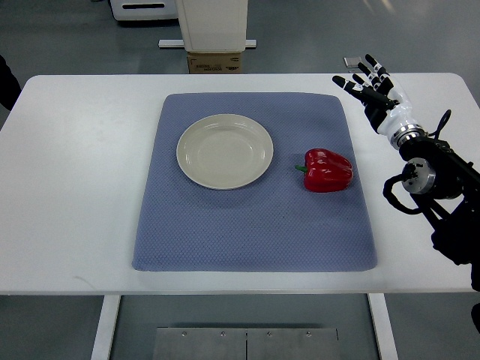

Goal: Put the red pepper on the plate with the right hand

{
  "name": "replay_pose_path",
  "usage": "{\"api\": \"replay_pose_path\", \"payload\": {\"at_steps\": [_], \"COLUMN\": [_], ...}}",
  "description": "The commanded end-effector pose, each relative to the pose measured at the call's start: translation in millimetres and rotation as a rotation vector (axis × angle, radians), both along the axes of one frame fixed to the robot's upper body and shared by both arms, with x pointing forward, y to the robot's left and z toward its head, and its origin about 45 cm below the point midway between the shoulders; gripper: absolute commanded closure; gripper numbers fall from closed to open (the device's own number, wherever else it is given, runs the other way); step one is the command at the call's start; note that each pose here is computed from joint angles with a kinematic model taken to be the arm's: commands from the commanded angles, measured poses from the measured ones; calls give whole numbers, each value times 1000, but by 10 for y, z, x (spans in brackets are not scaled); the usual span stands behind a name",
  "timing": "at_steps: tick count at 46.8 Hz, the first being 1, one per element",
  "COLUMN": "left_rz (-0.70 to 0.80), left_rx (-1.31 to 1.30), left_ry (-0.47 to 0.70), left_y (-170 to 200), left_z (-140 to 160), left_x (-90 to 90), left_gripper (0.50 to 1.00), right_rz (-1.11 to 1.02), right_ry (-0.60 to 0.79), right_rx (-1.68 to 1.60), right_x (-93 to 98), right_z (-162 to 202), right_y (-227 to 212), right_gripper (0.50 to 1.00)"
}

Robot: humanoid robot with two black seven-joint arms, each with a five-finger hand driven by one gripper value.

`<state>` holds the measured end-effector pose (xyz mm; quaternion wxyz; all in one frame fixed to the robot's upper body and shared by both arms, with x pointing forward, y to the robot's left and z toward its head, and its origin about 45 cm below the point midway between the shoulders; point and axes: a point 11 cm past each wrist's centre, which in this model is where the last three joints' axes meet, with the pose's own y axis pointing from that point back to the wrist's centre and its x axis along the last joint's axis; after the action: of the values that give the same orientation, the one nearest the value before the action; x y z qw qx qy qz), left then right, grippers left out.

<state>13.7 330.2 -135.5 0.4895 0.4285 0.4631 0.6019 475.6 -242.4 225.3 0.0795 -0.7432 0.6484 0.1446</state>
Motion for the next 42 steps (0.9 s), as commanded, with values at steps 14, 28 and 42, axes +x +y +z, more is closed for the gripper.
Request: {"api": "replay_pose_path", "payload": {"at_steps": [14, 28, 42], "left_rz": [0, 0, 0], "left_rx": [0, 0, 0], "left_ry": [1, -1, -1], "left_y": [0, 0, 0], "left_z": [0, 0, 0], "left_x": [-1, 1, 1], "left_gripper": [500, 500, 500], "right_rz": [-2, -30, -26], "right_ry": [-13, -91, -75], "right_rx": [-4, 6, 4], "right_x": [-7, -17, -15], "right_z": [10, 57, 32], "right_y": [-59, -71, -63], "right_gripper": [500, 500, 500]}}
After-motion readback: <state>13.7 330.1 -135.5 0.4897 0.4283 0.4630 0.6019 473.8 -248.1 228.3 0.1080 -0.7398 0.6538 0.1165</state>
